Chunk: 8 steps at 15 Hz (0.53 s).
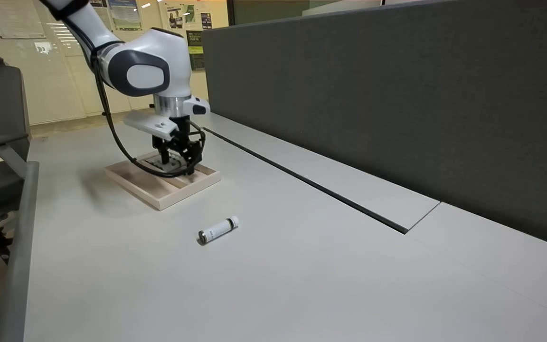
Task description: Pick up one object and put it on the table
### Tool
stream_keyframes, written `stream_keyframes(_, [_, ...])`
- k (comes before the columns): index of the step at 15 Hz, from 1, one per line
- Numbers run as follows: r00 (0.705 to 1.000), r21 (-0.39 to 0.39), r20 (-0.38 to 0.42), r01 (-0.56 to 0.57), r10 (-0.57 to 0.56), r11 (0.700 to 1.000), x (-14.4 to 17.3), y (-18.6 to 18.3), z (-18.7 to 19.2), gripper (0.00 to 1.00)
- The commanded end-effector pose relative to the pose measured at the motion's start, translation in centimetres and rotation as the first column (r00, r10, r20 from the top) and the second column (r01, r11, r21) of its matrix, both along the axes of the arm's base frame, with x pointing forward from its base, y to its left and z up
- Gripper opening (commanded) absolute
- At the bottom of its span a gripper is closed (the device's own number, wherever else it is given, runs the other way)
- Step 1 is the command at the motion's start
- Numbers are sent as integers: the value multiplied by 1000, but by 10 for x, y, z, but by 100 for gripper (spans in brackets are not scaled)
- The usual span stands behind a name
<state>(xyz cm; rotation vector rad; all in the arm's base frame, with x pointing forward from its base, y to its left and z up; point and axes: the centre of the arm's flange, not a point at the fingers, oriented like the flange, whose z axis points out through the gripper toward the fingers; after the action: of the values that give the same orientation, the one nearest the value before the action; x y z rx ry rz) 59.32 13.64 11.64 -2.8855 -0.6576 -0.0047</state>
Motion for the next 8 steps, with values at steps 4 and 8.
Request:
stream_keyframes(4, [1000,-12,14,-10,10,1000,5,3,-2,52])
stream_keyframes(8, [1000,-6,10,-5,5,1000,5,2,-2,75])
